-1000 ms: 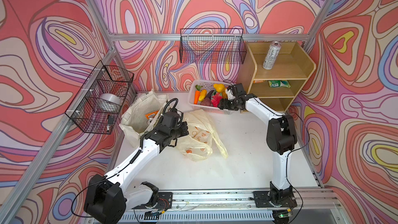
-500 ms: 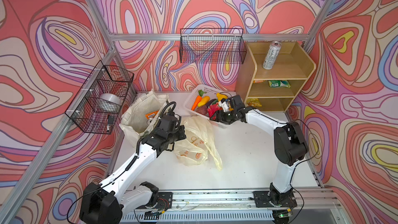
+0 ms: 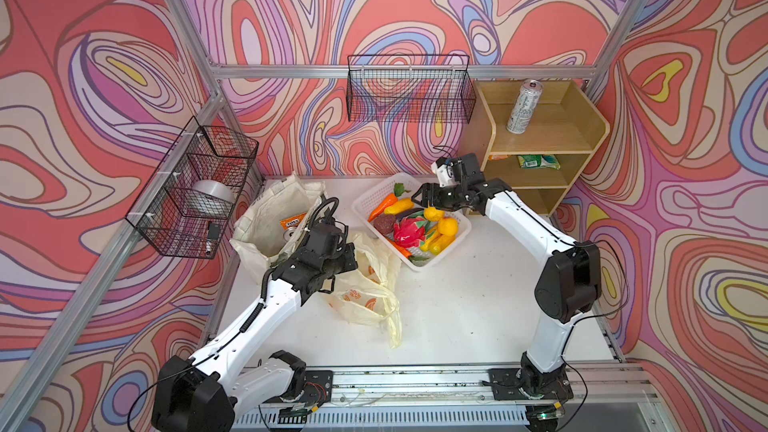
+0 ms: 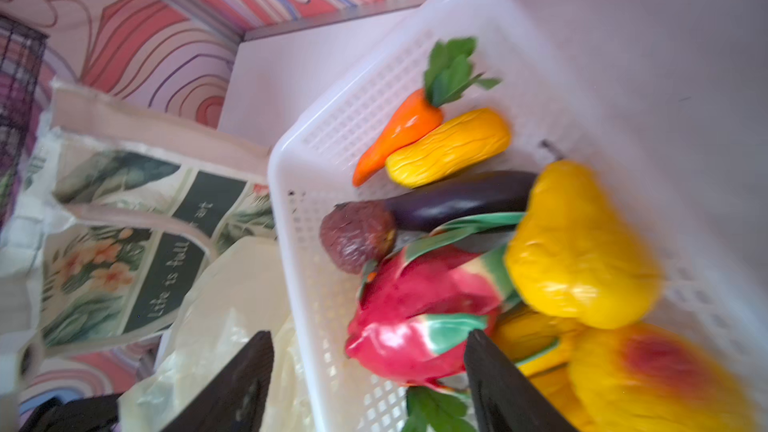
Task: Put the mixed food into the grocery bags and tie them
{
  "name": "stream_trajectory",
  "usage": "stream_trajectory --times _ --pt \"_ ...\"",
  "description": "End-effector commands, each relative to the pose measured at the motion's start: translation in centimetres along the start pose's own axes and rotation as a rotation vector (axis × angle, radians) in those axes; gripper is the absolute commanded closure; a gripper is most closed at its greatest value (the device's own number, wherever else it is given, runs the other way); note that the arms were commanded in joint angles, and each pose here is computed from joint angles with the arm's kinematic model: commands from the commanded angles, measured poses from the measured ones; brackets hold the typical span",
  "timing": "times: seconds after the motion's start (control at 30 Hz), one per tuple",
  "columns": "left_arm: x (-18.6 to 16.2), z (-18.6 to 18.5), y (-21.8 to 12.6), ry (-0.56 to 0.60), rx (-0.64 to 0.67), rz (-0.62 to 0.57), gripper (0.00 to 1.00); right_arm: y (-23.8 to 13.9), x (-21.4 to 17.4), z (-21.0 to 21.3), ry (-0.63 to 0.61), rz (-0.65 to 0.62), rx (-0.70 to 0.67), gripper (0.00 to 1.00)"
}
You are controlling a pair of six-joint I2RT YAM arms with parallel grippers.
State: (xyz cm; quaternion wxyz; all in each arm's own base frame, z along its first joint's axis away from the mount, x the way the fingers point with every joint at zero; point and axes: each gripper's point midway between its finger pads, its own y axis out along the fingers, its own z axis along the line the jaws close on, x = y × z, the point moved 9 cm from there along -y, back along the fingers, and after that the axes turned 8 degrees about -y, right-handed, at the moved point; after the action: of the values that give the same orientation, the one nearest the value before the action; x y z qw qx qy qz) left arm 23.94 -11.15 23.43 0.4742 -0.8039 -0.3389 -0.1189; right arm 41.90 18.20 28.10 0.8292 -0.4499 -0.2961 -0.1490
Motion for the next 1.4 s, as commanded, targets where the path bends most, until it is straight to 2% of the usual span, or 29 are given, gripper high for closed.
stream_trajectory --times 0.0,0.13,0.43,0.87,1.0,1.07,1.17,1.37 --pt "-0.2 0.7 -0.5 -0.010 0.034 -0.011 1.00 0.7 -1.5 -2.7 0.005 0.083 -0.151 0.25" --pt "-0.3 0.8 -0.6 -0.012 0.036 -0.016 1.00 0.9 -3.4 -3.3 0.021 0.127 -0.160 0.27" --pt "0.1 0.3 -0.1 -0.011 0.017 -0.013 1.00 0.1 -11.2 -4.2 0.122 0.237 -0.129 0.31" --pt "0.2 0.1 0.6 -0.010 0.002 -0.012 1.00 -5.8 -21.1 -4.1 0.331 0.367 -0.151 0.31" --pt "0.3 0.0 0.8 -0.012 -0.001 -0.009 1.00 -7.9 -23.7 -4.0 0.396 0.364 -0.167 0.31" --pt "0.3 -0.1 0.8 -0.012 -0.004 -0.007 1.00 -8.9 -24.0 -3.9 0.401 0.343 -0.191 0.31" --pt "0.4 -0.2 0.8 -0.010 -0.003 -0.010 1.00 -10.1 -22.0 -3.2 0.355 0.286 -0.193 0.30" --pt "0.6 -0.5 1.0 -0.010 -0.009 0.003 1.00 -11.0 -13.1 -0.8 0.206 0.126 -0.152 0.28"
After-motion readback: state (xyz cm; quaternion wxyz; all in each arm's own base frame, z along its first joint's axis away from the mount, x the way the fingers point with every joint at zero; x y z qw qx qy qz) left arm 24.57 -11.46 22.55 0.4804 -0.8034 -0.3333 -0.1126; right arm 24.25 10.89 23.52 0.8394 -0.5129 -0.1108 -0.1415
